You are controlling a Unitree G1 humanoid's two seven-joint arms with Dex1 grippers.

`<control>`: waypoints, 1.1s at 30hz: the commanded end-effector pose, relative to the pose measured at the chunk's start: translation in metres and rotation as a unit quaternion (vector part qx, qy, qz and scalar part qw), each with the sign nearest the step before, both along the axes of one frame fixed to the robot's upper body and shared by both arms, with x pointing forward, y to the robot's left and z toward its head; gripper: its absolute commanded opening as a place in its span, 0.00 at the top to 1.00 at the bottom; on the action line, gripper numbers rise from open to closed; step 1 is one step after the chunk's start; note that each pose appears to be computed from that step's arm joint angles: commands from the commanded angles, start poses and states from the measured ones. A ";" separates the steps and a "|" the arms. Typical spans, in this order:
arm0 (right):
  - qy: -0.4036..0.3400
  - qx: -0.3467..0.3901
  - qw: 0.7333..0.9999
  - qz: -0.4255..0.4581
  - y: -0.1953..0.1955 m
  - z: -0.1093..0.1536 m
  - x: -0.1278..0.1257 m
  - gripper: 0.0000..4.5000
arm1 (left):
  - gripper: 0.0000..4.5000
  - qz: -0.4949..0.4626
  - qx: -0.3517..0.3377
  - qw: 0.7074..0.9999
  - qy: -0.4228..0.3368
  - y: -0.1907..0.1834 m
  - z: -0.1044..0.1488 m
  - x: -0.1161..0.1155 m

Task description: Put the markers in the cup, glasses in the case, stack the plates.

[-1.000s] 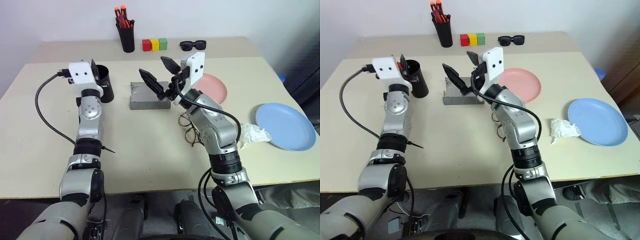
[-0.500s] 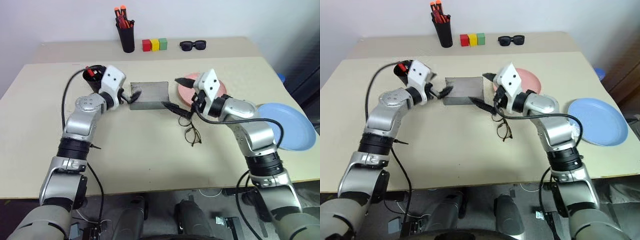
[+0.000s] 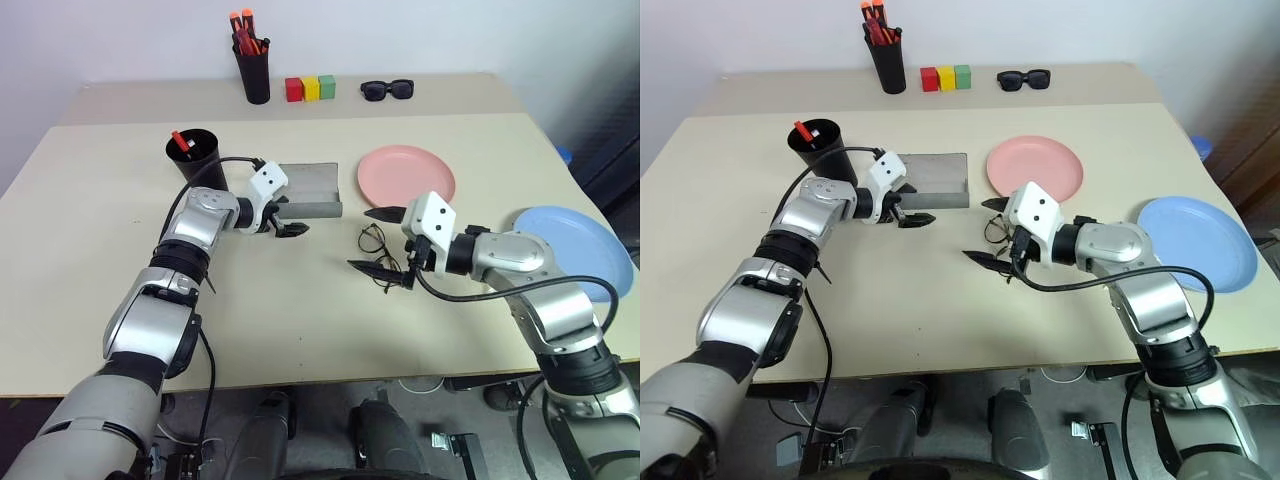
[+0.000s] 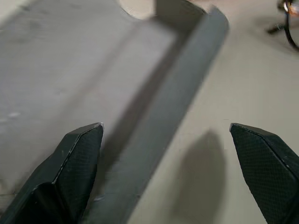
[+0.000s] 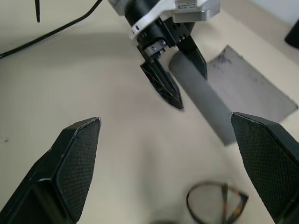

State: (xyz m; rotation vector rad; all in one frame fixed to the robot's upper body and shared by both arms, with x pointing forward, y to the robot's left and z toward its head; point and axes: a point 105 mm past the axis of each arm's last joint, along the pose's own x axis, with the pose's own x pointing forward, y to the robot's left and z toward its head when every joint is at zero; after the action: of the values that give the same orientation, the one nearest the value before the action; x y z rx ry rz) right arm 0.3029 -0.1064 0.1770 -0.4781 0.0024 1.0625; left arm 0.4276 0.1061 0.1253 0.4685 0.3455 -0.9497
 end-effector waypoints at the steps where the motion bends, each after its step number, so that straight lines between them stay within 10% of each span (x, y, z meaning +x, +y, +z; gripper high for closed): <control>1: -0.031 0.004 0.999 -0.008 -0.004 0.015 -0.004 0.00 | 0.40 -0.018 0.004 1.000 -0.022 -0.005 0.012 0.003; 7: -0.030 0.004 0.999 -0.016 -0.007 0.015 -0.006 0.00 | 0.99 -0.066 -0.004 0.996 -0.053 -0.010 0.017 -0.003; 26: 0.074 0.018 0.996 -0.045 -0.014 -0.004 0.001 0.00 | 0.99 -0.221 0.052 0.974 -0.003 0.025 0.004 -0.114; 33: 0.136 0.010 0.983 -0.124 -0.032 -0.015 0.024 0.00 | 0.36 -0.192 0.031 0.980 -0.042 0.014 0.010 -0.115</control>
State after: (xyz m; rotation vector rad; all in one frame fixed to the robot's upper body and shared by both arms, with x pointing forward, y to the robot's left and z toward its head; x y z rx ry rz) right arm 0.3226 -0.1361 0.1550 -0.3158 0.2879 0.9018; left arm 0.3111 0.1236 0.1220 0.6296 0.2876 -1.3125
